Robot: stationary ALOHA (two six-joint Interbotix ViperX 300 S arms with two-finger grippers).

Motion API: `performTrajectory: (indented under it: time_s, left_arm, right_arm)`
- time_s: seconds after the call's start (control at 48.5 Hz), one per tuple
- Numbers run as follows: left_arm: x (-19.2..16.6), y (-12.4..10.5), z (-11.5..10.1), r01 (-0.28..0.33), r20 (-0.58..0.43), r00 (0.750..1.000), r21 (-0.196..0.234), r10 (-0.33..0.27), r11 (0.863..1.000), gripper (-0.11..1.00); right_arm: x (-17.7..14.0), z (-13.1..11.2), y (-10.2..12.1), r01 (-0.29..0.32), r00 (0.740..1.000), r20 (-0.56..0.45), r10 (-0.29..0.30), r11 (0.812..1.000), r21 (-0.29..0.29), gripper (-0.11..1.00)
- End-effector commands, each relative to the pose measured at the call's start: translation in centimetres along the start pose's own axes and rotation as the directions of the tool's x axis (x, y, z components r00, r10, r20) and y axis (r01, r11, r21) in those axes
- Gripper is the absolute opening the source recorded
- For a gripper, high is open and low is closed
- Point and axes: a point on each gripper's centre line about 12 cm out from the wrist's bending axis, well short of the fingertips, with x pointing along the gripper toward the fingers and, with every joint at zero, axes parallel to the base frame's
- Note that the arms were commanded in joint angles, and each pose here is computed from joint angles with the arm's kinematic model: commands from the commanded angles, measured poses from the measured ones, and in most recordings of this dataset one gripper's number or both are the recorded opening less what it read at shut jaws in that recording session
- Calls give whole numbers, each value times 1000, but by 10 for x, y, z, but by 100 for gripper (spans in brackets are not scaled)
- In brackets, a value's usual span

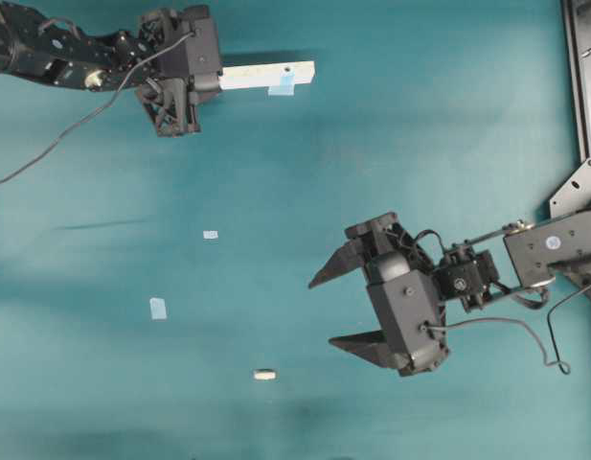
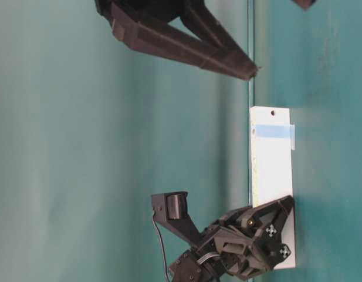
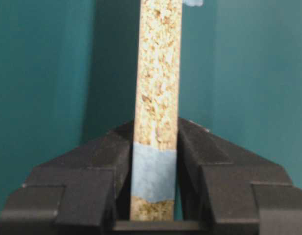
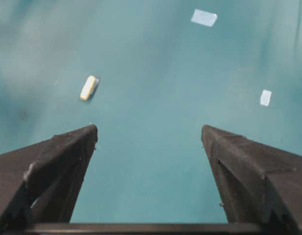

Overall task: Move the wooden board into place and insert the rod into its hole.
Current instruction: 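Close the left gripper on the strip's end near the blue tape, then drag the strip with the left gripper toward the table center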

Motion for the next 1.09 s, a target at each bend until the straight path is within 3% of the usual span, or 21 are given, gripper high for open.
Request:
performTrajectory:
  time_s: [0.0,0.289,0.64,1.073]
  left_arm:
    - [-16,7,22,-23,65,998,-7,24,1000,22]
    - [-42,-12,56,44,71,997,-5,-43,999,22]
    - [-49,-65,107,157,147,979,-101,-141,982,22]
    - [-24,-141,158,279,203,945,-93,-256,956,22]
  right_arm:
    - [-11,16,-1,2,998,55,-2,1000,4,99]
    - [-31,29,-8,15,993,119,-17,1000,16,99]
    - [-47,37,-8,17,988,154,-20,1000,19,99]
    - [-63,43,-9,20,983,180,-23,1000,20,99]
